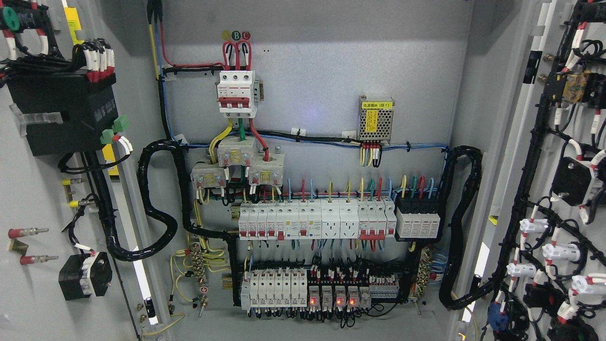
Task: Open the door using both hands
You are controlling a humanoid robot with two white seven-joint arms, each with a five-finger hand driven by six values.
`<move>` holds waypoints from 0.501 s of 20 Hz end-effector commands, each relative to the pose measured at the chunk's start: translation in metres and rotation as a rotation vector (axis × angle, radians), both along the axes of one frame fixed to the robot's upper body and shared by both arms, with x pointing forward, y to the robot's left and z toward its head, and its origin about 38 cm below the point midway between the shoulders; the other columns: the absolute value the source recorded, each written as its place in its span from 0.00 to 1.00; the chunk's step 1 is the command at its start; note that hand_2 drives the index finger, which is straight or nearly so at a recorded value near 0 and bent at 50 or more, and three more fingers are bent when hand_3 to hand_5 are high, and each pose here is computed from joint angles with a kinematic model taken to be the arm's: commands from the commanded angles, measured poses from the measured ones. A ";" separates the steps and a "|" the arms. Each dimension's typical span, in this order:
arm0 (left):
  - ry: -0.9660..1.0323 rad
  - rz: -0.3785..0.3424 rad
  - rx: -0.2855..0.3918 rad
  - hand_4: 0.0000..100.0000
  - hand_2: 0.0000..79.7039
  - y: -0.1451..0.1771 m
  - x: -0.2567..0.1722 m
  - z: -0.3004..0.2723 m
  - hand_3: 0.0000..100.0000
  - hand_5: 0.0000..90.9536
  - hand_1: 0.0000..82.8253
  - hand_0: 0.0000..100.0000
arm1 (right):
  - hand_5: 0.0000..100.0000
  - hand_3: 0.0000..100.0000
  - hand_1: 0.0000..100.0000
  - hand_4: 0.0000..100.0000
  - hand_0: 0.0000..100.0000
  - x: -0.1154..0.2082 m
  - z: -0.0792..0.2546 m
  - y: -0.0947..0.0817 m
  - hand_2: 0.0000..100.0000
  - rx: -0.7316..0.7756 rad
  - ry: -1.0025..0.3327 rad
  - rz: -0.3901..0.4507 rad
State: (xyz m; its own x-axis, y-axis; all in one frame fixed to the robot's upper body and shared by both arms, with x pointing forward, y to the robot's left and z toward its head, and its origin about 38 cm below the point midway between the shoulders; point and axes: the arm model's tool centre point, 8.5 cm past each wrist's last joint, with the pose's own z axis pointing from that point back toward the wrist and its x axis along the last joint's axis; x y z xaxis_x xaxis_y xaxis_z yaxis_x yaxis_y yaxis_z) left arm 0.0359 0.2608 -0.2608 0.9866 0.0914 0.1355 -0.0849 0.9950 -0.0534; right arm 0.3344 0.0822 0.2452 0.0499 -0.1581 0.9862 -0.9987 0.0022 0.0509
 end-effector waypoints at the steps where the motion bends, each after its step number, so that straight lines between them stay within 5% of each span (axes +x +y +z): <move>1: 0.021 0.002 -0.021 0.00 0.00 -0.017 -0.007 -0.001 0.00 0.00 0.00 0.00 | 0.00 0.00 0.08 0.00 0.21 -0.019 0.003 0.023 0.00 -0.023 -0.026 0.058; 10: 0.022 0.000 -0.021 0.00 0.00 -0.018 -0.008 -0.001 0.00 0.00 0.00 0.00 | 0.00 0.00 0.08 0.00 0.22 -0.041 -0.001 0.043 0.00 -0.084 -0.075 0.133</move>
